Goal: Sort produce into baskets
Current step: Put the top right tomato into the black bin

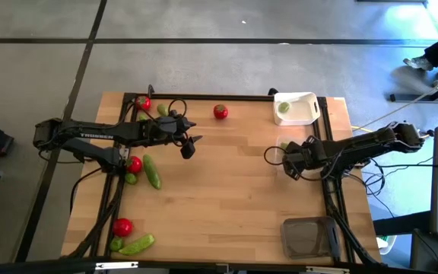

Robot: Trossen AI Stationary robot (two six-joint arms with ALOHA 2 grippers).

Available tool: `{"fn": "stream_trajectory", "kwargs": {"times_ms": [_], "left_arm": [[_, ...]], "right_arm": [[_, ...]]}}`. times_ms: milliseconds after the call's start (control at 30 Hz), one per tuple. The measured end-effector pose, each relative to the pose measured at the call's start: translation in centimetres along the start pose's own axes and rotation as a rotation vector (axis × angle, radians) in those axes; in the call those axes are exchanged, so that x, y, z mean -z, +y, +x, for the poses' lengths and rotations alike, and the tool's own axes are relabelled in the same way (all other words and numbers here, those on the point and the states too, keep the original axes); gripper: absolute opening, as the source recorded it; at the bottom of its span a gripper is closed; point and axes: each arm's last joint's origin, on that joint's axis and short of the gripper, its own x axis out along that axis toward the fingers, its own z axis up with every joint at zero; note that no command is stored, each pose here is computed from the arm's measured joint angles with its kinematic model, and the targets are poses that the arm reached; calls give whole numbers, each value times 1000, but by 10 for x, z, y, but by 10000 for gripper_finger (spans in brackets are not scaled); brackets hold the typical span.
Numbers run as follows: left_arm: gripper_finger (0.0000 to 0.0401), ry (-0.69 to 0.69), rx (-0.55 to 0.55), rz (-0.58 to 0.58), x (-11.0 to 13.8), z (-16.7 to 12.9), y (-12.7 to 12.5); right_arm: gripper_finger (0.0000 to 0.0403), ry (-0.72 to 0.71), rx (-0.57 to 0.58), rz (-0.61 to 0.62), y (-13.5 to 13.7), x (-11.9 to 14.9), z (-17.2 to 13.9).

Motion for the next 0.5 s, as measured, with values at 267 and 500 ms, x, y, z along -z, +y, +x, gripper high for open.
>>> {"fn": "stream_trajectory", "kwargs": {"times_ms": [267, 500], "left_arm": [[265, 0, 0, 0, 0, 0, 0], [265, 0, 0, 0, 0, 0, 0]], "right_arm": [[264, -20, -37, 11, 1, -7, -11], [264, -56, -49, 21, -2, -20, -36]]}}
